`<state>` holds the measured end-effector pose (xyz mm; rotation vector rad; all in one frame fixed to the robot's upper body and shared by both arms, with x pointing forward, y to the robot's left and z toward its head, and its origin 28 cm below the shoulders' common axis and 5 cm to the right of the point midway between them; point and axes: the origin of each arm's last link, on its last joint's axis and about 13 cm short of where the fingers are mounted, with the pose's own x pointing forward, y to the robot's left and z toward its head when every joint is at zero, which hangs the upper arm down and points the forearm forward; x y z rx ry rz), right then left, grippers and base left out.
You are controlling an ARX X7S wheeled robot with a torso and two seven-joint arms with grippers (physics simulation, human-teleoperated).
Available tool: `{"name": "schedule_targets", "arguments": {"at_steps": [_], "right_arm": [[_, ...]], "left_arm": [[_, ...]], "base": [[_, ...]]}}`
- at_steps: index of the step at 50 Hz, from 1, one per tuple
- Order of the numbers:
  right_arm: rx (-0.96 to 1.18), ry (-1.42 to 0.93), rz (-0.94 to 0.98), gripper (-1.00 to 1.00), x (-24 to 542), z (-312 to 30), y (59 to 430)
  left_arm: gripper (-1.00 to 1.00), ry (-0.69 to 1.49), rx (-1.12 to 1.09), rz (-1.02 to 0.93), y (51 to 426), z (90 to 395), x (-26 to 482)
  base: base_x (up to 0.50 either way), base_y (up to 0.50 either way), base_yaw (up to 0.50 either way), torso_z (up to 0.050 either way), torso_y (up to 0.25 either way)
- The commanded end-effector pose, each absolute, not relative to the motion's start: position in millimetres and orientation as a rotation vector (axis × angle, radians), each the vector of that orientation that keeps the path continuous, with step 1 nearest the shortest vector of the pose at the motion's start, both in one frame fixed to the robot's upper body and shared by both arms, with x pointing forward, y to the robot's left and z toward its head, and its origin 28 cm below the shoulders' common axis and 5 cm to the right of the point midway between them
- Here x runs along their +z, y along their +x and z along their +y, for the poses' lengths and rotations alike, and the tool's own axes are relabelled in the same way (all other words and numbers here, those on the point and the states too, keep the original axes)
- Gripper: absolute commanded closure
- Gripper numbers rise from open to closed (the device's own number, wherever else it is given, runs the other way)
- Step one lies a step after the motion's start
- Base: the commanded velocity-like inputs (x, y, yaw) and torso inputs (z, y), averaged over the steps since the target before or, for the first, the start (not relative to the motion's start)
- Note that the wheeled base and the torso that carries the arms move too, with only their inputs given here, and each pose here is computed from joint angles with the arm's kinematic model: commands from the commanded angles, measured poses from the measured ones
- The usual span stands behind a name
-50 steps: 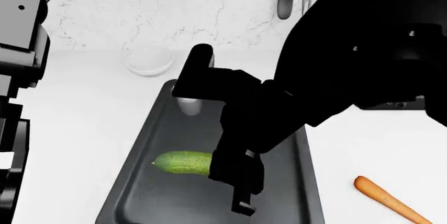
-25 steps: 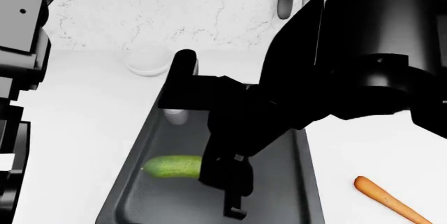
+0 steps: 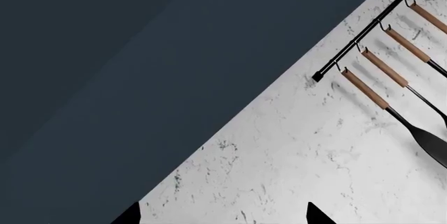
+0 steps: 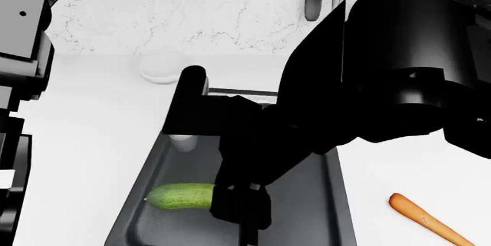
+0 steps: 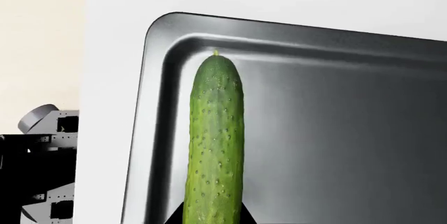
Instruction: Place the two vegetables and bowl onto the tray for setting up a vegetable dip station.
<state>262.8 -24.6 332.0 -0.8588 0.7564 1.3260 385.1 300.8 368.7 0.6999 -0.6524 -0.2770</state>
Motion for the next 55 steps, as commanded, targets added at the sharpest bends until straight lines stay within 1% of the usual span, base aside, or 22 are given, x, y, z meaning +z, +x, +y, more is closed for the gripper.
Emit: {"name": "schedule_targets", "arguments": {"at_steps": [1, 24, 39, 53, 54, 55], "right_arm": [[1.341, -0.863, 0.77, 1.0, 327.1, -26.4, 256.2], [1.339, -0.836, 0.75, 1.0, 315.0, -24.1, 262.6], [1.354, -0.843, 0.777, 1.0, 303.2, -25.3, 258.6], [1.36, -0.849, 0.76, 1.0, 305.3, -25.6, 259.3], [1.361, -0.85, 0.756, -1.0, 305.2, -25.8, 259.4], [1.36, -0.851, 0.754, -1.0, 304.7, -26.2, 259.7]], "left_arm": [[-1.0, 0.698, -0.274, -0.652, 385.0, 301.6, 367.3], [-1.0, 0.696, -0.275, -0.649, 385.4, 300.8, 364.5], [-1.0, 0.692, -0.272, -0.65, 385.5, 300.6, 363.9], [-1.0, 0.693, -0.27, -0.655, 385.5, 300.8, 365.7], [-1.0, 0.692, -0.27, -0.655, 385.6, 300.8, 366.0], [-1.0, 0.693, -0.27, -0.655, 385.6, 300.7, 365.9]], "base": [[0.0, 0.0, 0.0, 0.0, 0.0], [0.0, 0.0, 0.0, 0.0, 0.0], [0.0, 0.0, 0.0, 0.0, 0.0], [0.0, 0.0, 0.0, 0.0, 0.0], [0.0, 0.0, 0.0, 0.0, 0.0], [0.0, 0.0, 0.0, 0.0, 0.0]]}}
